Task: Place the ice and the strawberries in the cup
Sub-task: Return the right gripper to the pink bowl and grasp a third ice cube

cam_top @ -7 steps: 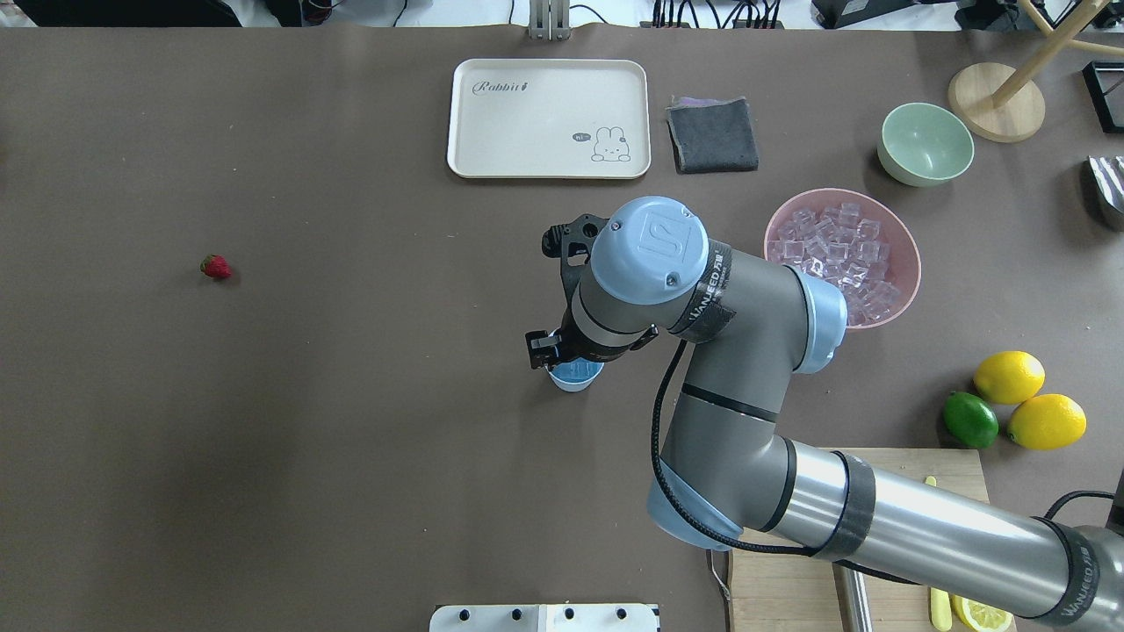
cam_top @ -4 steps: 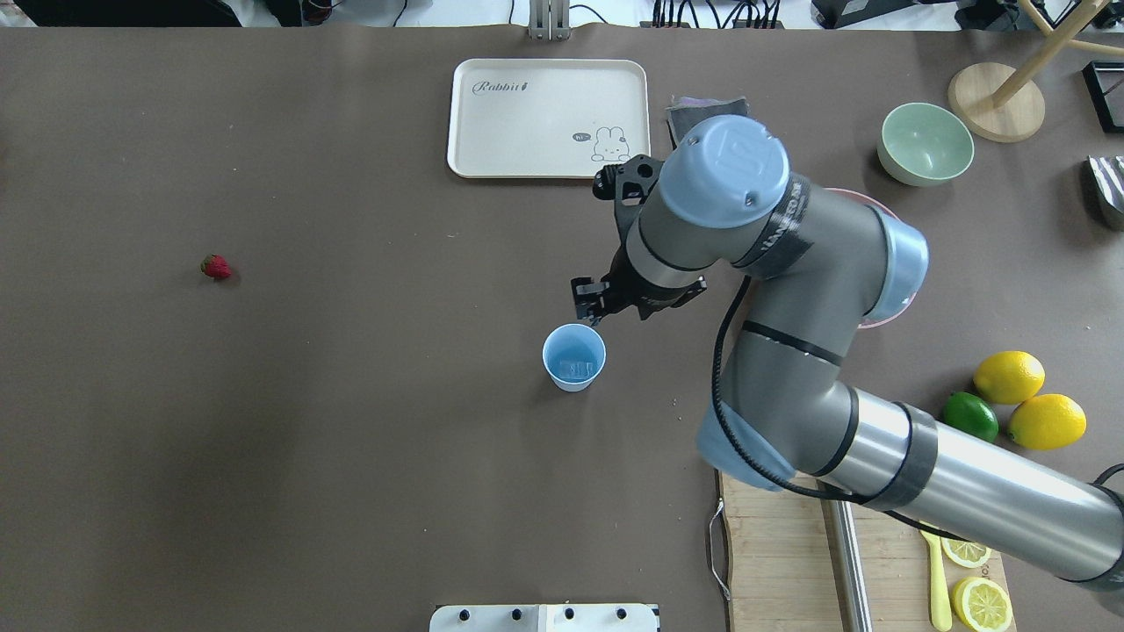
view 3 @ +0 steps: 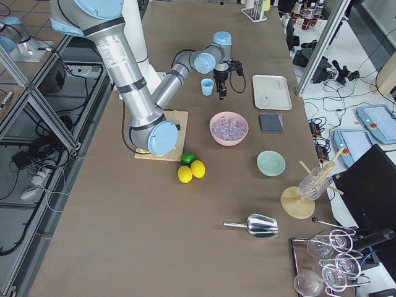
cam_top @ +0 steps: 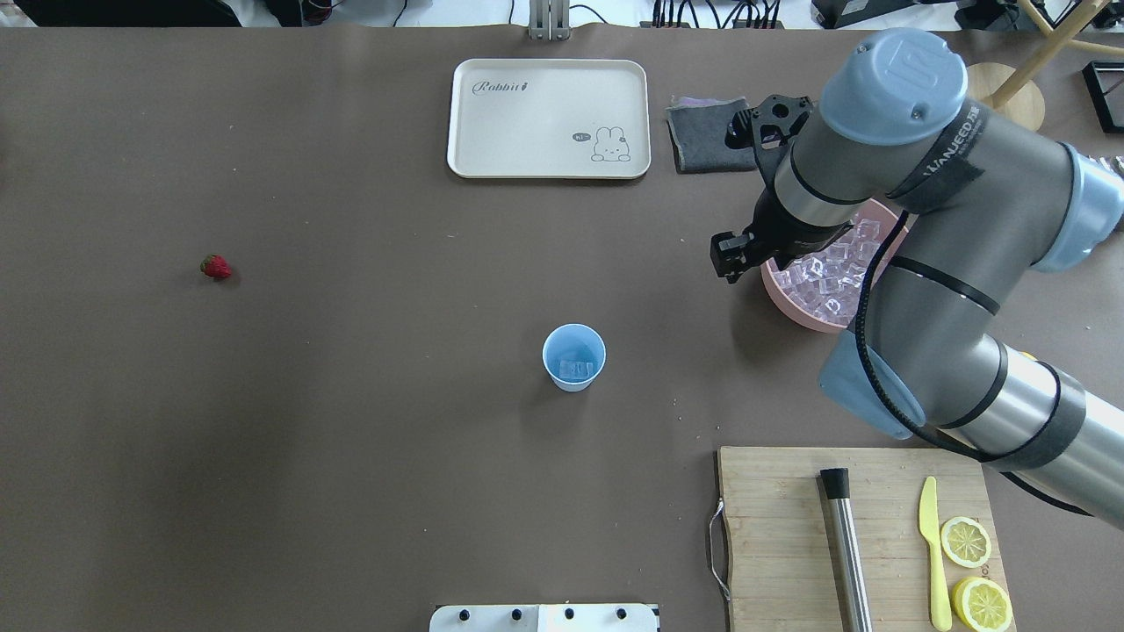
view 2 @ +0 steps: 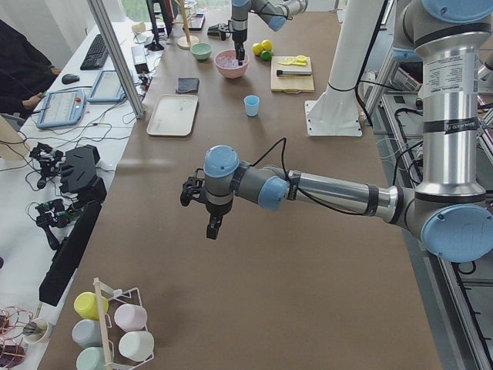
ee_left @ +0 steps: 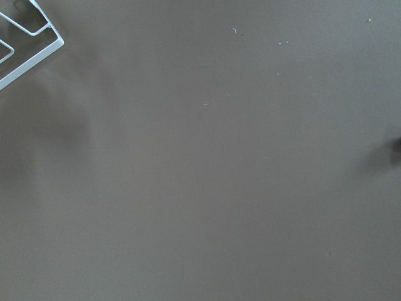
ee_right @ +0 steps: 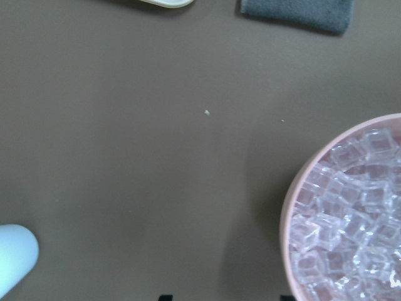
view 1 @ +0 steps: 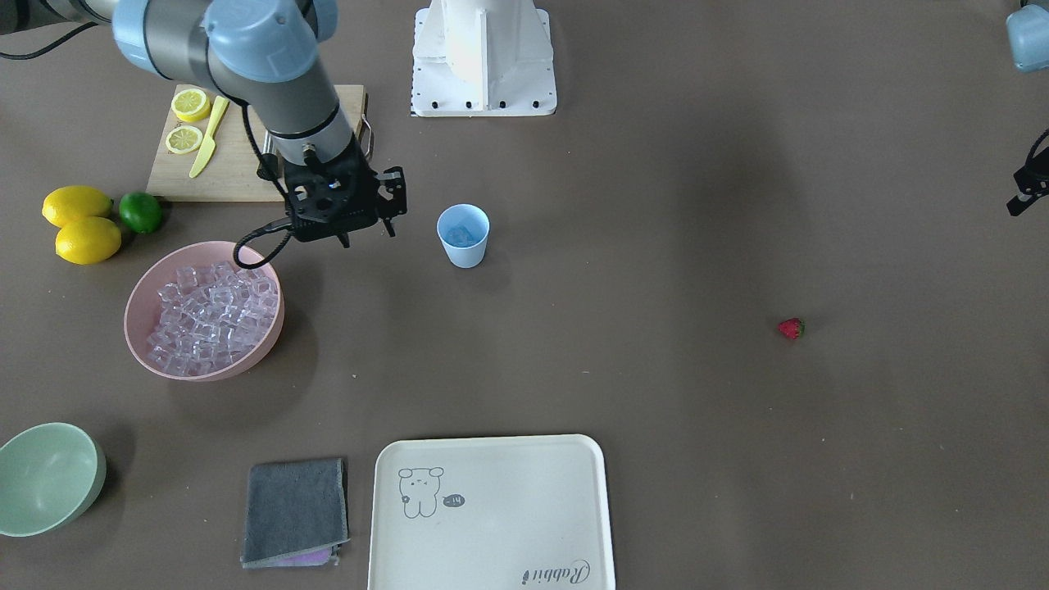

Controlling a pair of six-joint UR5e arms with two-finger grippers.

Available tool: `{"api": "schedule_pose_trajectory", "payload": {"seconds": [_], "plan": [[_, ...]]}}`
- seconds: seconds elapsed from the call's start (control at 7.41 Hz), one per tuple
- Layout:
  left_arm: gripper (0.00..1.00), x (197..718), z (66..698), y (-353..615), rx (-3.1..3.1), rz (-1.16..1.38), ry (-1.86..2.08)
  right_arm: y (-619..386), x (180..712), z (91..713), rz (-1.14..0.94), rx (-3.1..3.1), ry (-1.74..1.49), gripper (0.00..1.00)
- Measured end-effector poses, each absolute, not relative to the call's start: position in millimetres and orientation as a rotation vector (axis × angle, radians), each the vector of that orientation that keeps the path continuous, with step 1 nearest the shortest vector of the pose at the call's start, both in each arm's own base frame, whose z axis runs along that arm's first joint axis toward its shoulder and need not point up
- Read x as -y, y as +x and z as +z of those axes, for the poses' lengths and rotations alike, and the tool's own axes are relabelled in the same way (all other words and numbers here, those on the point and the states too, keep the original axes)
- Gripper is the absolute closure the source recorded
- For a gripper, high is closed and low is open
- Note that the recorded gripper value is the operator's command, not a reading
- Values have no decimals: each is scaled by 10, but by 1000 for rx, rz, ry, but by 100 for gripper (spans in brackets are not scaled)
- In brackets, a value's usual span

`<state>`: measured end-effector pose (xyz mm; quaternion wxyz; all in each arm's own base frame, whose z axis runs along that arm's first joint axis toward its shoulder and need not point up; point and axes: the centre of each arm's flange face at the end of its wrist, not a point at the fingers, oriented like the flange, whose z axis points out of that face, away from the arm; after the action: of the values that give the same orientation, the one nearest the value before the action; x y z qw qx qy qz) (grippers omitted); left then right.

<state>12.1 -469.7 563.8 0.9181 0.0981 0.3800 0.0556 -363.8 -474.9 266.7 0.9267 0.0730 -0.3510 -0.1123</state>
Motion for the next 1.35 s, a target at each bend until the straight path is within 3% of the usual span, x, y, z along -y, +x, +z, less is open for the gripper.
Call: {"api": "schedule_pose_trajectory", "payload": {"seconds": [0.54,1.35], "plan": [[3,4720,5603,125,-783,116,208,-3410,4762,3488,-267,539,133,35],[3,4733,5592,128,-784,117,210,-3463,4737,4102,-364,401,120,36]]}}
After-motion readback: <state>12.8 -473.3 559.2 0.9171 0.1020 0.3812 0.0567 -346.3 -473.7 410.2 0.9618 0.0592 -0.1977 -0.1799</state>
